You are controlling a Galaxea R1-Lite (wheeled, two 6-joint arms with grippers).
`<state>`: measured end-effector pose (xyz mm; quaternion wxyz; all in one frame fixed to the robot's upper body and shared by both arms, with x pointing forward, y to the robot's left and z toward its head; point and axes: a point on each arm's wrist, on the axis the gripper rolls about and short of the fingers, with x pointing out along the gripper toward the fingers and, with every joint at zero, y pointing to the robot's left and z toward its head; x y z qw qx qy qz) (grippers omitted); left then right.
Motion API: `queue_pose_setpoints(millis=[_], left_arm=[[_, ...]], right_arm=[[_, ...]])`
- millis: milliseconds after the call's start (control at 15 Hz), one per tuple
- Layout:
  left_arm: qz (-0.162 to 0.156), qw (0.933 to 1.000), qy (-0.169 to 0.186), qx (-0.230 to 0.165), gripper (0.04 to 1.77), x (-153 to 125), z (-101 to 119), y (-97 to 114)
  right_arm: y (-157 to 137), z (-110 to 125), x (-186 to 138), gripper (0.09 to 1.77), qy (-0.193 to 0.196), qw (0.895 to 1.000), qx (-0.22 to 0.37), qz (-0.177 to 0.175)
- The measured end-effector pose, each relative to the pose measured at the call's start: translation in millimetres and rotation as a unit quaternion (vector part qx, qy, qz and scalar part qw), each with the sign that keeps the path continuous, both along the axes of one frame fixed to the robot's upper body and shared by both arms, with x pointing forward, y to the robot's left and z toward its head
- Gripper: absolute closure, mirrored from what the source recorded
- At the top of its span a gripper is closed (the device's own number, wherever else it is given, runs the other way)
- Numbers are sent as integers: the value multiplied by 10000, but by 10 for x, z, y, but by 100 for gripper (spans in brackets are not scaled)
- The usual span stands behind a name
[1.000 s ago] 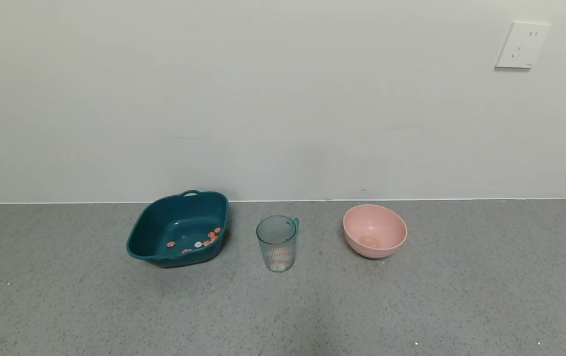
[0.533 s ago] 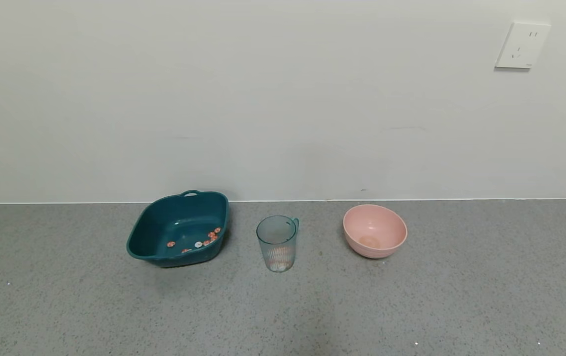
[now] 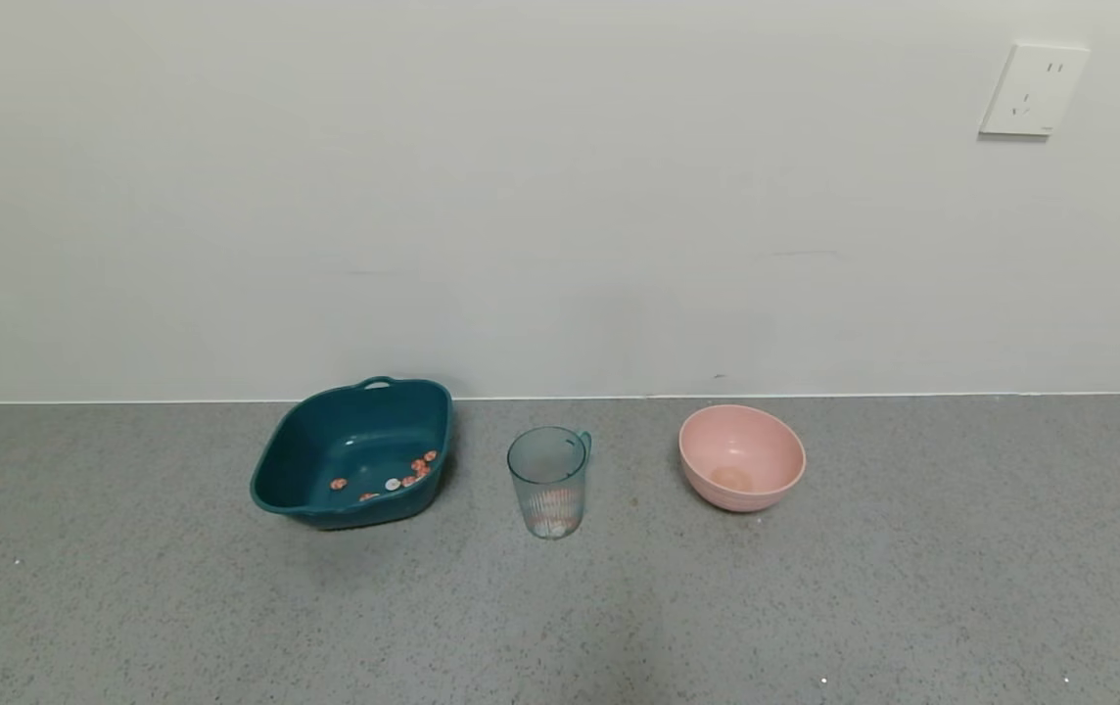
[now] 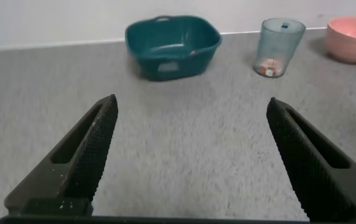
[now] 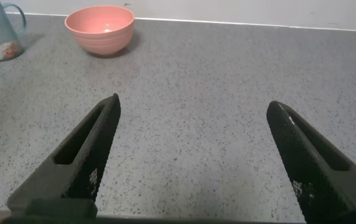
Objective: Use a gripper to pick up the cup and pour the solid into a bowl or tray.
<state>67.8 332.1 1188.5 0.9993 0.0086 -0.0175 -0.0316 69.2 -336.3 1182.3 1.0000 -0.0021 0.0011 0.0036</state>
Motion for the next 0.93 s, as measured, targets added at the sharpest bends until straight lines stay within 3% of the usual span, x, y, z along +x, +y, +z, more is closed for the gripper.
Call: queue_pose_setpoints(millis=[333, 533, 733, 867, 933], left_arm=[[370, 9958, 180, -814, 9, -10, -10, 17], [378, 9955, 201, -848, 9, -12, -8, 18], [351, 9894, 224, -1392, 9, -13, -9, 17], [348, 9920, 196, -1195, 9, -15, -1, 17], [364, 9957, 177, -835, 9, -16, 4, 17]], right_arm=[[0, 0, 0, 15, 0, 10000, 0, 0], [0, 0, 0, 15, 0, 10000, 0, 0], [0, 0, 0, 15, 0, 10000, 0, 1], [0, 0, 0, 15, 0, 10000, 0, -2], [0, 0, 0, 15, 0, 10000, 0, 0]])
